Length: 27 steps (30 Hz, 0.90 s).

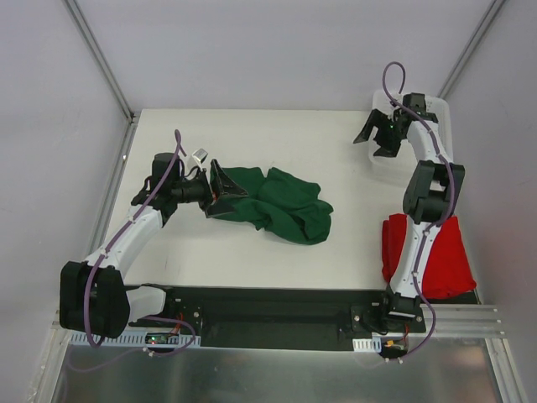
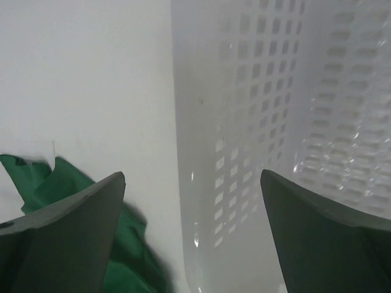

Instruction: Fold and stack the t-shirts

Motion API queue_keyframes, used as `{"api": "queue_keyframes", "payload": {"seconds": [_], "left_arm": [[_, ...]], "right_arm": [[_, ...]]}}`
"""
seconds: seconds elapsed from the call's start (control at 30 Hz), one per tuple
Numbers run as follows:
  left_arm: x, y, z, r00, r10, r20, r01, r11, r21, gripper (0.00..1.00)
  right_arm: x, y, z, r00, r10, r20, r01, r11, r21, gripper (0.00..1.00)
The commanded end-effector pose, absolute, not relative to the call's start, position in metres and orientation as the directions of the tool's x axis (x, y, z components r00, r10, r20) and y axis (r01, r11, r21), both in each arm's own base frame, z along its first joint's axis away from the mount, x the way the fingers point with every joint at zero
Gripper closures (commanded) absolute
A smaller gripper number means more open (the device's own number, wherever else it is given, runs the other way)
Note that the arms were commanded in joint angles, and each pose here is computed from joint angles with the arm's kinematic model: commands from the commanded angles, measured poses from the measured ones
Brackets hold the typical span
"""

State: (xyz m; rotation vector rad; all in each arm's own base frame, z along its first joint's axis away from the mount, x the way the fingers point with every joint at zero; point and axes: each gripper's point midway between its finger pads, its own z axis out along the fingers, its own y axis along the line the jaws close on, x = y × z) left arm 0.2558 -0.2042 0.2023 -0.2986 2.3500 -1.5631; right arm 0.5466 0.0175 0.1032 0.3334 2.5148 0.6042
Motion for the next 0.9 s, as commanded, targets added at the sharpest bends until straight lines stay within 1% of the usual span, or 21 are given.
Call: {"api": "queue_keyframes", "payload": {"seconds": [0.0,0.07,0.1,0.13,0.17,0.2,0.23,0.27,0.33,0.37,0.4,0.47,0.6,0.63,0.67,0.7,0.77,0.8,0.87], "left_arm": [[0.256,-0.203,0.221,-0.921,-0.334,-0.2,0.063,0.38,-0.923,0.01],[0.256,-0.203,0.227,-0.915,-0.334,-0.224,0.086,0.38,-0.921,0.01],[0.256,-0.202,0.229,-0.913,-0.332,-0.236,0.099,0.382,-0.919,0.01],[0.256,-0.202,0.231,-0.91,-0.331,-0.248,0.111,0.383,-0.917,0.01],[0.257,-0.202,0.233,-0.908,-0.331,-0.258,0.12,0.384,-0.915,0.01],[0.258,-0.202,0.234,-0.905,-0.328,-0.272,0.134,0.386,-0.913,0.01],[0.258,-0.202,0.234,-0.904,-0.327,-0.274,0.137,0.387,-0.912,0.01],[0.259,-0.202,0.235,-0.903,-0.327,-0.278,0.141,0.387,-0.911,0.01],[0.26,-0.202,0.236,-0.901,-0.326,-0.286,0.149,0.387,-0.91,0.01],[0.259,-0.202,0.237,-0.901,-0.323,-0.291,0.156,0.386,-0.909,0.01],[0.259,-0.202,0.236,-0.9,-0.322,-0.295,0.16,0.386,-0.908,0.01],[0.258,-0.202,0.234,-0.901,-0.32,-0.293,0.159,0.387,-0.909,0.01],[0.253,-0.202,0.231,-0.905,-0.317,-0.283,0.151,0.381,-0.912,0.01],[0.251,-0.202,0.232,-0.905,-0.315,-0.286,0.156,0.378,-0.912,0.01],[0.249,-0.202,0.231,-0.906,-0.314,-0.284,0.155,0.378,-0.913,0.01],[0.248,-0.202,0.232,-0.908,-0.313,-0.28,0.154,0.373,-0.915,0.01],[0.244,-0.202,0.232,-0.911,-0.311,-0.273,0.15,0.366,-0.918,0.0],[0.244,-0.202,0.232,-0.91,-0.311,-0.274,0.151,0.366,-0.918,0.01],[0.241,-0.202,0.231,-0.91,-0.313,-0.27,0.147,0.366,-0.919,0.01]], "right_arm": [[0.53,0.059,0.216,-0.734,0.34,-0.588,-0.036,0.845,0.534,0.04],[0.515,0.08,0.247,-0.716,0.322,-0.619,-0.074,0.847,0.526,0.04],[0.505,0.085,0.248,-0.735,0.326,-0.594,-0.051,0.847,0.529,0.04],[0.497,0.082,0.237,-0.754,0.346,-0.558,0.006,0.854,0.521,0.04],[0.487,0.085,0.237,-0.763,0.38,-0.523,0.042,0.836,0.547,0.04],[0.479,0.086,0.226,-0.783,0.393,-0.483,0.071,0.827,0.558,0.04],[0.462,0.093,0.203,-0.825,0.387,-0.411,0.089,0.808,0.583,0.04],[0.452,0.104,0.198,-0.843,0.357,-0.402,0.061,0.806,0.589,0.04],[0.433,0.118,0.198,-0.858,0.277,-0.432,-0.028,0.815,0.578,0.04],[0.421,0.12,0.185,-0.878,0.25,-0.408,-0.031,0.821,0.57,0.04],[0.414,0.124,0.187,-0.881,0.22,-0.419,-0.066,0.82,0.569,0.04],[0.404,0.134,0.179,-0.904,0.195,-0.379,-0.072,0.807,0.587,0.04],[0.399,0.157,0.162,-0.95,0.119,-0.288,-0.084,0.793,0.604,0.04],[0.399,0.167,0.148,-0.962,0.096,-0.257,-0.079,0.799,0.596,0.04],[0.4,0.17,0.145,-0.964,0.087,-0.249,-0.08,0.805,0.588,0.04],[0.406,0.171,0.146,-0.961,0.084,-0.265,-0.089,0.811,0.579,0.04],[0.416,0.177,0.132,-0.966,0.094,-0.239,-0.065,0.811,0.581,0.04],[0.426,0.181,0.138,-0.962,0.098,-0.254,-0.075,0.801,0.594,0.04],[0.435,0.184,0.126,-0.968,0.116,-0.221,-0.039,0.805,0.592,0.04]]}}
